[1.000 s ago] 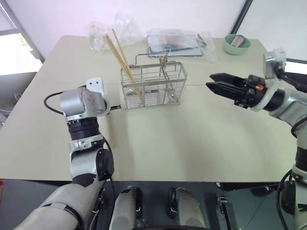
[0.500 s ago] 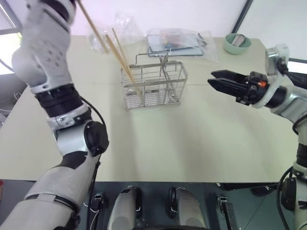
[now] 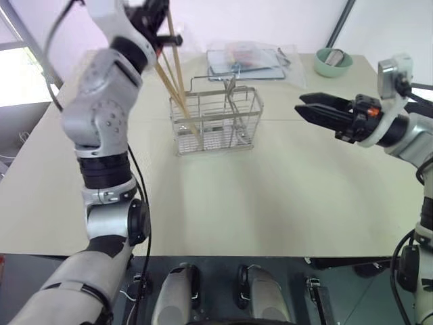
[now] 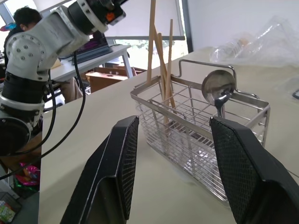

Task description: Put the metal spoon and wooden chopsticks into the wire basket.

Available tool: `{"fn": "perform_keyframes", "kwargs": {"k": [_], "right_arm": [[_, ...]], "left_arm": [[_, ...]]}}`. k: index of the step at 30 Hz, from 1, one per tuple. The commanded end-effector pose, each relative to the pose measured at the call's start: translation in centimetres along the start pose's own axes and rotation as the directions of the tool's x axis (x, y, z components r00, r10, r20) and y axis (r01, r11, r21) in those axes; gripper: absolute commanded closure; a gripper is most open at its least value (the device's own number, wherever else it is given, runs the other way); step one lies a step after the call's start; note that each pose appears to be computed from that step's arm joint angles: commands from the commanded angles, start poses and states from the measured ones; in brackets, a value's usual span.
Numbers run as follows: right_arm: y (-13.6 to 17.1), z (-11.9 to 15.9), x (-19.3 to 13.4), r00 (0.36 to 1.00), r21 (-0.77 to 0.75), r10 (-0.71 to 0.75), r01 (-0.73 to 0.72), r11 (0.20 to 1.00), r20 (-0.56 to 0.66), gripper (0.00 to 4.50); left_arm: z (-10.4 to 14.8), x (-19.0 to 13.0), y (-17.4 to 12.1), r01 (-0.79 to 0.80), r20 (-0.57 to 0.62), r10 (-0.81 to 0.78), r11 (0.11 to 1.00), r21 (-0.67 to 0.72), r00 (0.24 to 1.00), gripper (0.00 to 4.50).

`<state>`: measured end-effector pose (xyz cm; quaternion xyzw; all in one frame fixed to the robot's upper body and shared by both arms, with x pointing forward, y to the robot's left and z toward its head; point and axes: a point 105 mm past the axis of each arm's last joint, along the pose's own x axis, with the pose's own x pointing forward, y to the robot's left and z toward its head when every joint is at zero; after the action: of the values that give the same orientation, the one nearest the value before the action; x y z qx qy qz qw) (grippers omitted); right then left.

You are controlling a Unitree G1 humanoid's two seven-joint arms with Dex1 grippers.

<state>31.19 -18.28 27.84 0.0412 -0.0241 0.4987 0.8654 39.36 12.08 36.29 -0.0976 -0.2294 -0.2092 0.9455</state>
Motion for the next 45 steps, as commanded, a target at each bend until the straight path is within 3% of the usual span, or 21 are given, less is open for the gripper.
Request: {"fn": "perform_keyframes", "kwargs": {"k": [1, 13, 16, 22, 28, 31, 34, 36, 40, 45], "right_arm": [[0.9, 1.5, -0.5, 0.999, -0.050, 0.009, -0.007, 0.999, 0.038, 2.03], [1.1, 1.4, -0.8, 0.999, -0.037, -0.014, 0.016, 0.999, 0.044, 2.03], [1.0, 1.3, -0.7, 0.999, -0.042, -0.015, 0.017, 0.999, 0.038, 2.03], [0.6, 0.9, -0.8, 1.000, -0.058, -0.022, 0.023, 0.998, 0.015, 2.03], [-0.6, 0.3, -1.4, 0.998, -0.076, -0.052, 0.050, 0.996, -0.023, 2.03], [-1.3, -0.3, -1.9, 0.996, -0.093, -0.064, 0.058, 0.994, -0.058, 2.03], [-1.7, -0.9, -2.3, 0.993, -0.115, -0.053, 0.041, 0.992, -0.107, 2.03], [-1.8, -1.1, -2.5, 0.991, -0.124, -0.045, 0.029, 0.992, -0.129, 2.03], [-2.2, -1.1, -2.5, 0.990, -0.132, -0.034, 0.016, 0.991, -0.139, 2.03], [-2.2, -1.4, -2.0, 0.989, -0.131, -0.011, -0.008, 0.991, -0.148, 2.03]], "left_arm": [[0.9, 0.1, -0.8, 0.043, 0.069, -0.045, 0.999, 0.032, 0.997, 4.47], [-4.1, -0.6, -0.8, 0.051, 0.019, -0.052, 0.997, 0.060, 0.998, 4.47], [-5.1, -1.1, -1.3, 0.067, -0.010, -0.067, 0.997, 0.028, 0.998, 3.45], [-2.6, -1.9, -1.8, 0.152, -0.028, -0.152, 0.988, 0.021, 0.988, 0.48], [3.5, -4.8, -2.1, 0.398, -0.098, -0.391, 0.915, 0.068, 0.915, 0.48], [4.8, -7.7, -1.9, 0.535, -0.238, -0.493, 0.829, 0.163, 0.837, 0.48], [3.8, -11.6, 0.7, 0.624, -0.474, -0.483, 0.755, 0.200, 0.736, 0.48], [3.0, -13.7, 3.1, 0.625, -0.593, -0.416, 0.755, 0.198, 0.690, 0.48], [2.5, -15.7, 5.3, 0.614, -0.680, -0.346, 0.765, 0.195, 0.646, 0.48], [1.8, -16.9, 5.5, 0.618, -0.703, -0.328, 0.760, 0.200, 0.631, 0.48]]}}
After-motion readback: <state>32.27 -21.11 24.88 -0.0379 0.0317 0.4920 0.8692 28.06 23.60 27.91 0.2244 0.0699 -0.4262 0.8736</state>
